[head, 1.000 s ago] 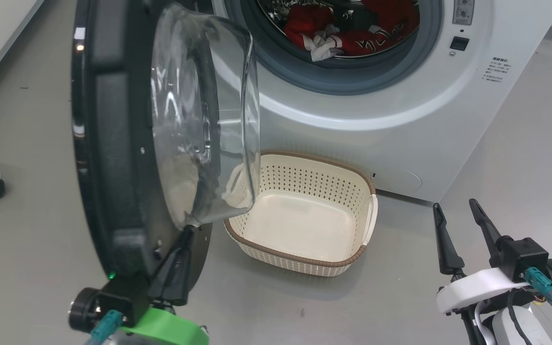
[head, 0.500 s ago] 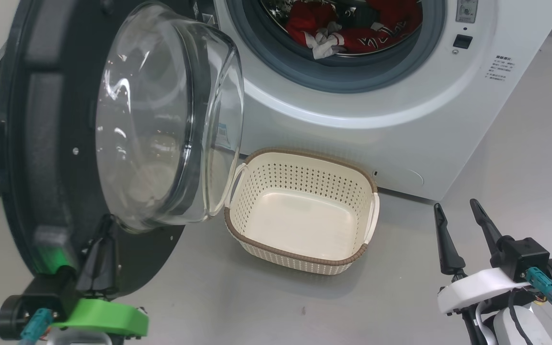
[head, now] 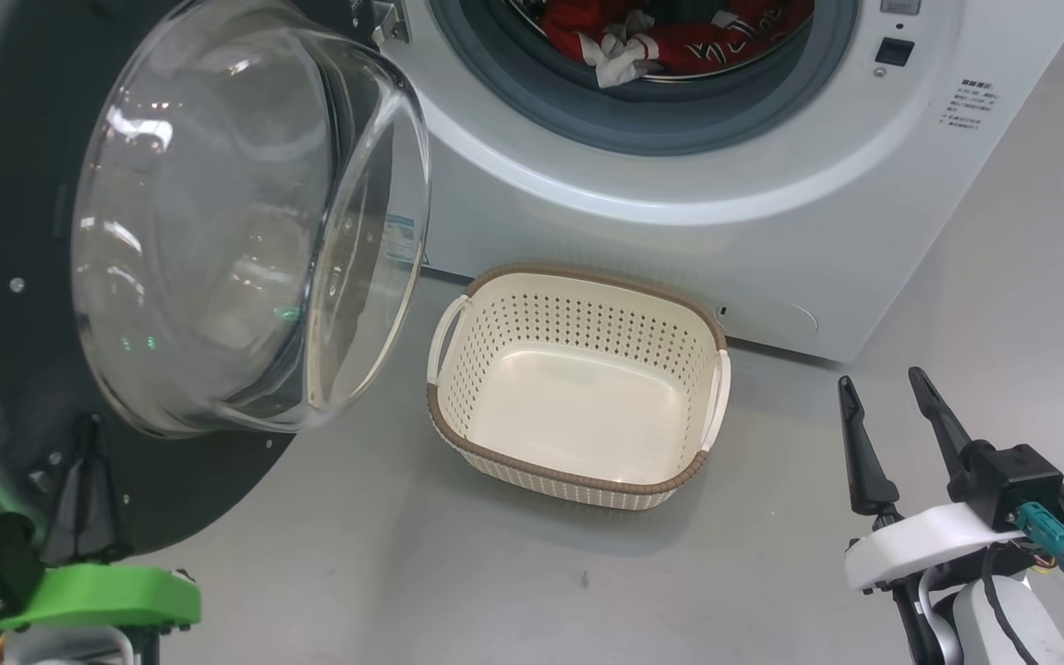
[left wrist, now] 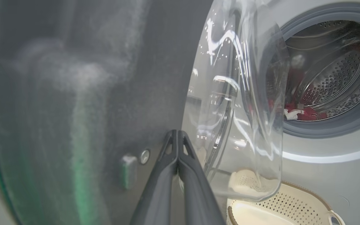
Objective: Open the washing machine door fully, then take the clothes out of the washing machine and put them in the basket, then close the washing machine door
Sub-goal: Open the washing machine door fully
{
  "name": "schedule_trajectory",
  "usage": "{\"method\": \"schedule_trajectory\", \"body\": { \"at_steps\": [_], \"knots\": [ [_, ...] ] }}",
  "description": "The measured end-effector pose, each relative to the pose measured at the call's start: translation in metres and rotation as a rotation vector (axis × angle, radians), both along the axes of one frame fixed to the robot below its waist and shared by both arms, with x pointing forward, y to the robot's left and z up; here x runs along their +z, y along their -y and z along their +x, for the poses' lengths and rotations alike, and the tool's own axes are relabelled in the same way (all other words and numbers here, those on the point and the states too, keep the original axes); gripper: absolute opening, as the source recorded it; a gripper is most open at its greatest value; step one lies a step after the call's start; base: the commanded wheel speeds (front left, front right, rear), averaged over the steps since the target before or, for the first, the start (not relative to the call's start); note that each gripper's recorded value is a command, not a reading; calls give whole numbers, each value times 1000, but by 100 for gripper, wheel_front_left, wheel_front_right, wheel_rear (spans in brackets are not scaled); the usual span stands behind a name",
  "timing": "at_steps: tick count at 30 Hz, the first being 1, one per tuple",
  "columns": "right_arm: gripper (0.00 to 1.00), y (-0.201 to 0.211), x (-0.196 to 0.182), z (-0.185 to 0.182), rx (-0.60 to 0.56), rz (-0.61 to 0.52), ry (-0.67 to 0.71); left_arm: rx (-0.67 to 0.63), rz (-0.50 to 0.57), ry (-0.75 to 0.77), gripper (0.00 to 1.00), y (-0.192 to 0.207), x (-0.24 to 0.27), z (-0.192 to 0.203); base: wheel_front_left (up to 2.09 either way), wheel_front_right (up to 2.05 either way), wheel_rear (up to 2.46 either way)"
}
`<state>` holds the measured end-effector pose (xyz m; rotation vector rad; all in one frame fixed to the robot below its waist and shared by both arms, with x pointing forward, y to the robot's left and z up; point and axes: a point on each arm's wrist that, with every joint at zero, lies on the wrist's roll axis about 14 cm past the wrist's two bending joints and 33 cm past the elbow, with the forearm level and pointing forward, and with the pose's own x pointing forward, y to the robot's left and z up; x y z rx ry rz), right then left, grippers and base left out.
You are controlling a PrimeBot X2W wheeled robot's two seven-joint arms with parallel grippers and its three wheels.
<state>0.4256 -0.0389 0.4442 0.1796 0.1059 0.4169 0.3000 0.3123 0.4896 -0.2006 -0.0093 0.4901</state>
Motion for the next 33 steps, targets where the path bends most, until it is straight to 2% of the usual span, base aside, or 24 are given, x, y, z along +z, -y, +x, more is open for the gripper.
{"method": "schedule_trajectory", "body": {
  "at_steps": [19,33],
  "knots": [
    [100,0,-20,21,8,-14,-21,179,-1,-8,0,-63,-6,14,0,0,0],
    [100,-7,-26,29,20,-8,-26,258,-9,-48,0,-85,-19,9,0,0,0]
  ]
}}
